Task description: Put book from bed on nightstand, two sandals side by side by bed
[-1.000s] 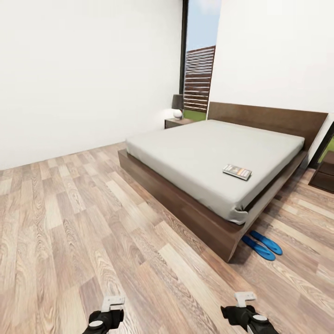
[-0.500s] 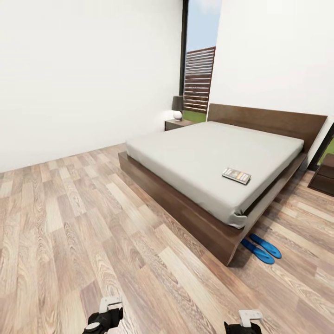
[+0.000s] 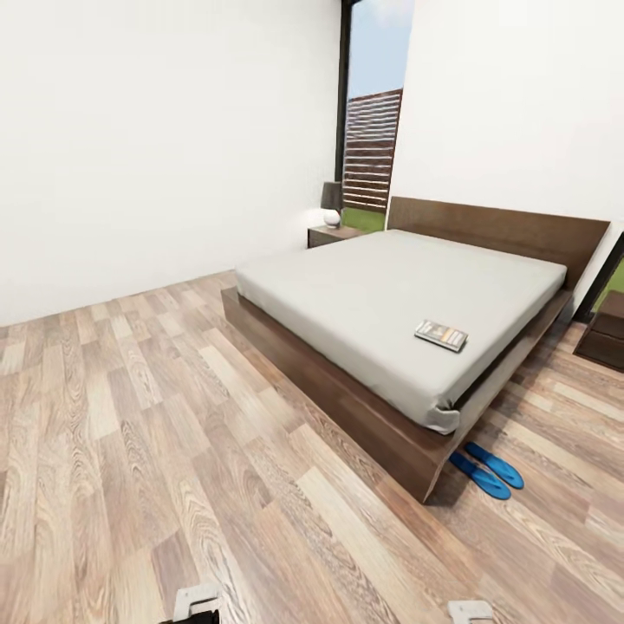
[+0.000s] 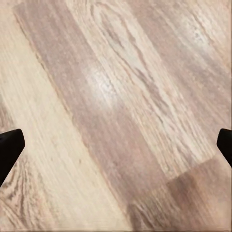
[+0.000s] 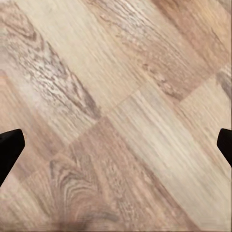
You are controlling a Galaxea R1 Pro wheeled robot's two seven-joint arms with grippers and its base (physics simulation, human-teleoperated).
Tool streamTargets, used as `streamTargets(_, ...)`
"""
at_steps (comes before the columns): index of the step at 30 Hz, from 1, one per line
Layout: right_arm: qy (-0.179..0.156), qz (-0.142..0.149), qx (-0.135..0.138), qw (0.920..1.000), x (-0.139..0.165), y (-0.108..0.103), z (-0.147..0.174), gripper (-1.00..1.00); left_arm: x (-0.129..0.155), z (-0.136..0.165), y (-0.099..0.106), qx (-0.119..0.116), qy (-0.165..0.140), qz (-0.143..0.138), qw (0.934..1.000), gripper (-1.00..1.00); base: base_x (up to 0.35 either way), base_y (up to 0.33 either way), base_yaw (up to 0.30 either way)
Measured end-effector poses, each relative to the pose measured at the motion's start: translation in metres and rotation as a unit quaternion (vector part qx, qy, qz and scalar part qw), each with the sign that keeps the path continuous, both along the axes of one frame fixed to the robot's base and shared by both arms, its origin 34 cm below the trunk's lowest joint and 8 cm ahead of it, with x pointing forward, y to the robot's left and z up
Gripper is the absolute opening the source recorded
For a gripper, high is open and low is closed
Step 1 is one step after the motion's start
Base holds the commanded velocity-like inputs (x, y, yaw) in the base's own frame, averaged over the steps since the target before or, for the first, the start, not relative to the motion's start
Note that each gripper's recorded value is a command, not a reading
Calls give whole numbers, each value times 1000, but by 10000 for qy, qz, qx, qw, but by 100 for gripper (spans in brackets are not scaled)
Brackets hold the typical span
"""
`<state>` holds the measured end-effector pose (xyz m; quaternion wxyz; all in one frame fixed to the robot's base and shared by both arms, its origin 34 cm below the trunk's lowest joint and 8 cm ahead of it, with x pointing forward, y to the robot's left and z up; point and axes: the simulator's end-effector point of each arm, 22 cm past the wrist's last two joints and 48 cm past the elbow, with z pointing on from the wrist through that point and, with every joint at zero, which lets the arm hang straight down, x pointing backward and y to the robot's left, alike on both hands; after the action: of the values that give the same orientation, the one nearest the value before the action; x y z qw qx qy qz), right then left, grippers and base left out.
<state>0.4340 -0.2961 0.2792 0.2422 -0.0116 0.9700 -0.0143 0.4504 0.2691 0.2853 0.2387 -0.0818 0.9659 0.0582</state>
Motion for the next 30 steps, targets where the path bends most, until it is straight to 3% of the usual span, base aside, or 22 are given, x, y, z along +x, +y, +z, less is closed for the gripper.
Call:
streamTargets(3,422,1,89,9991,-36,9,-8,100,-2,5,0,-11,35,26,10000,100,0,0,0)
streamTargets(7,636,6,151,9979,-55,16,-5,100,-2,13,-1,-44,54,98,9999,100,0,0,0)
streamTargets(9,716,25,251,9971,-63,31,-4,100,-2,17,2,-45,62,149,9999,100,0,0,0)
streamTargets(30,724,19,302,9969,-56,38,40,100,6,61,0,-60,61,162,9998,100,0,0,0)
